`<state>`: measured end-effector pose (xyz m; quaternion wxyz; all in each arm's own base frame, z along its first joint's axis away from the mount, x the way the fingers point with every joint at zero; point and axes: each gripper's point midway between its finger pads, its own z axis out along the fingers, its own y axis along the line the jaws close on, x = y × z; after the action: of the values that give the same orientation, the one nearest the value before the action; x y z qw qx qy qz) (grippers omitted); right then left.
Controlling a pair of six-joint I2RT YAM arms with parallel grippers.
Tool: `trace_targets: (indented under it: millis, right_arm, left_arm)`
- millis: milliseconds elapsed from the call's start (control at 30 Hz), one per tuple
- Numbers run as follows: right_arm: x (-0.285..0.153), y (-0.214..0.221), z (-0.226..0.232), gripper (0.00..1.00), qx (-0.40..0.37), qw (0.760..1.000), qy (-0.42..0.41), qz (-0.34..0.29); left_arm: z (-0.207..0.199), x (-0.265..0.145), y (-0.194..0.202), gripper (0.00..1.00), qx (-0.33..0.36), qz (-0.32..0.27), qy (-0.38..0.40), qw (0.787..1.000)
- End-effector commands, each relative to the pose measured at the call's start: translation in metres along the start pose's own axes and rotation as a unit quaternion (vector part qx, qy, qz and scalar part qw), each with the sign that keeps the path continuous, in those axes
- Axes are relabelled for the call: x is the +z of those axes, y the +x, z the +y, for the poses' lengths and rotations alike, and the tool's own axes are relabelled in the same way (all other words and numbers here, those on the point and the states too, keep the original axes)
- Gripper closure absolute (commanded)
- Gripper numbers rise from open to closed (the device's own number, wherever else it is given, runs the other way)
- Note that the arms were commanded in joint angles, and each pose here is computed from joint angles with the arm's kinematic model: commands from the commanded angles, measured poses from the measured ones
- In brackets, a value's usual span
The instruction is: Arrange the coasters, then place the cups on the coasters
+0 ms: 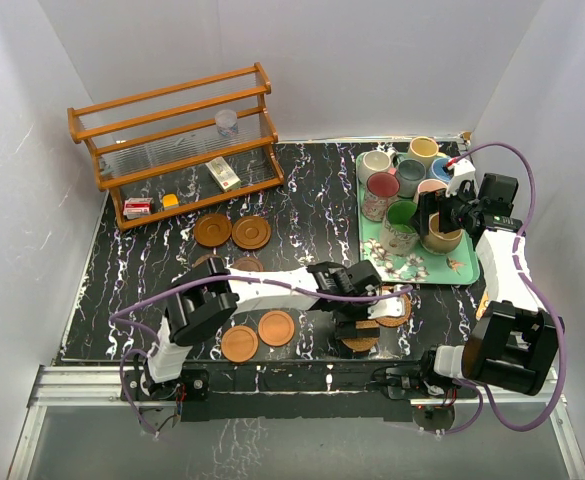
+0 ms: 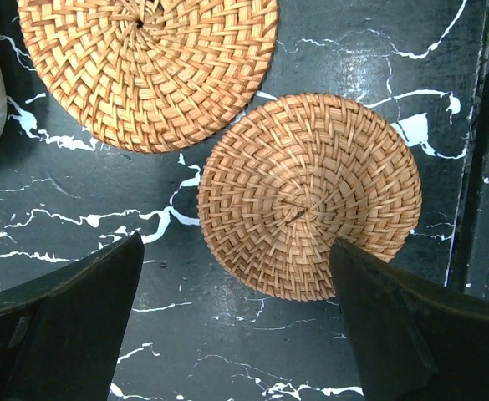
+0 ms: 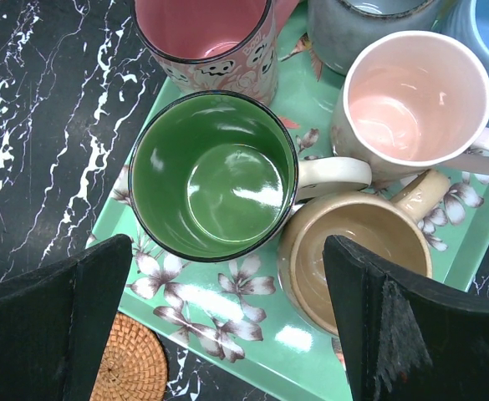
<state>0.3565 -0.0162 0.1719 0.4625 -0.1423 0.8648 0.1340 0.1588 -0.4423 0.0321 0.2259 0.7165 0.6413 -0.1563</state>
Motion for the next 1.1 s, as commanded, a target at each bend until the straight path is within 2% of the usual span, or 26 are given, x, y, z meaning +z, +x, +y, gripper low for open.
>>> trace_targets:
  millis: [0,167,433,567,767,1067]
  right_arm:
    - [-0.007,-0.019,-0.001,0.02,-0.021,0.999,0.008,-0.035]
    - [-0.006,-0.017,-0.001,0.02,-0.020,0.999,0.006,-0.032]
    - [-0.002,-0.012,-0.004,0.02,-0.015,1.000,0.007,-0.023]
    - [0.000,-0.009,-0.005,0.02,-0.014,1.000,0.008,-0.020]
    - [0.003,-0.005,-0.006,0.02,-0.009,1.000,0.006,-0.013]
    - [0.003,-0.005,-0.006,0.02,-0.009,1.000,0.005,-0.012]
  left_arm:
    - [0.014,-0.013,0.028,0.08,0.005,0.030,-0.032,0.999]
    - [0.020,-0.034,0.062,0.07,-0.012,0.053,-0.020,0.998]
    - [0.029,-0.087,0.067,0.06,-0.044,0.015,0.002,0.999]
    - [0.028,-0.106,0.090,0.06,-0.055,0.020,0.017,0.998]
    - [0.007,-0.108,0.129,0.06,-0.051,0.052,0.038,0.997]
    - [0.011,-0.097,0.152,0.06,-0.033,0.074,0.011,0.997]
